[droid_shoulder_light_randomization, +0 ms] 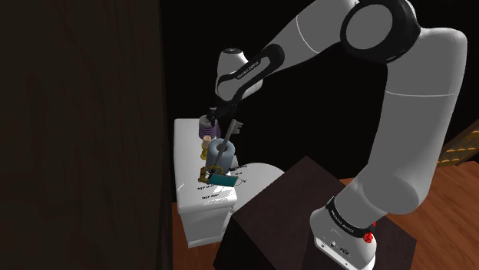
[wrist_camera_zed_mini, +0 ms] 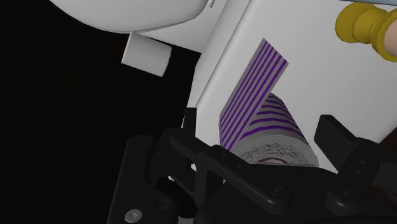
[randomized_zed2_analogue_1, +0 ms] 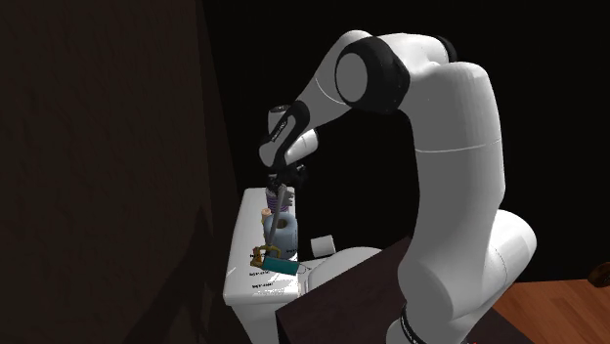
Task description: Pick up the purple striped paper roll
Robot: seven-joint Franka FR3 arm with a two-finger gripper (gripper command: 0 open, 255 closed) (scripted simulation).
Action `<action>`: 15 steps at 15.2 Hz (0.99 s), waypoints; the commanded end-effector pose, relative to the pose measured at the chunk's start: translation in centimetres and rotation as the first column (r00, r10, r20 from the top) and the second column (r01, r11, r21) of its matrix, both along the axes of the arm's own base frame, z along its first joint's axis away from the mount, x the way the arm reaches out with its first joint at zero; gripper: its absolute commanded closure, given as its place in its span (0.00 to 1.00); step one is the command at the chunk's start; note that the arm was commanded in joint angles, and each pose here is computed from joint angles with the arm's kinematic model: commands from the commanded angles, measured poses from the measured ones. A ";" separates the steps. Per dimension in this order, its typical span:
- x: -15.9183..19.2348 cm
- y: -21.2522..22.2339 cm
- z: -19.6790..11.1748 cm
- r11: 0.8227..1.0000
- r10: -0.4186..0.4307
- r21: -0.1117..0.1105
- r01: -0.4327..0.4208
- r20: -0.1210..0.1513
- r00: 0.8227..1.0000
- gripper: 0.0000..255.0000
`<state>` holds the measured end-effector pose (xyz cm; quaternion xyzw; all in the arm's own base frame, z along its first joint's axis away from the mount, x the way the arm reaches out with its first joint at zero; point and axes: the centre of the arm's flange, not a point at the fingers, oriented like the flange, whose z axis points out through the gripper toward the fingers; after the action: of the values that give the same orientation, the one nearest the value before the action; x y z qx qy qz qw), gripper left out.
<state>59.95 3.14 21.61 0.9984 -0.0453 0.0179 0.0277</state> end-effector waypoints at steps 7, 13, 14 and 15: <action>1.3 0.0 -4.8 1.000 -0.006 0.001 0.006 -0.002 1.000 0.00; 1.2 0.0 -5.7 1.000 -0.006 0.001 0.006 -0.002 1.000 1.00; 1.2 0.0 -5.7 1.000 -0.006 0.001 0.006 -0.002 1.000 1.00; 1.2 0.0 -5.7 1.000 -0.006 0.001 0.006 -0.002 1.000 1.00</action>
<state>61.22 3.10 15.99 0.9983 -0.0489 0.0174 0.0274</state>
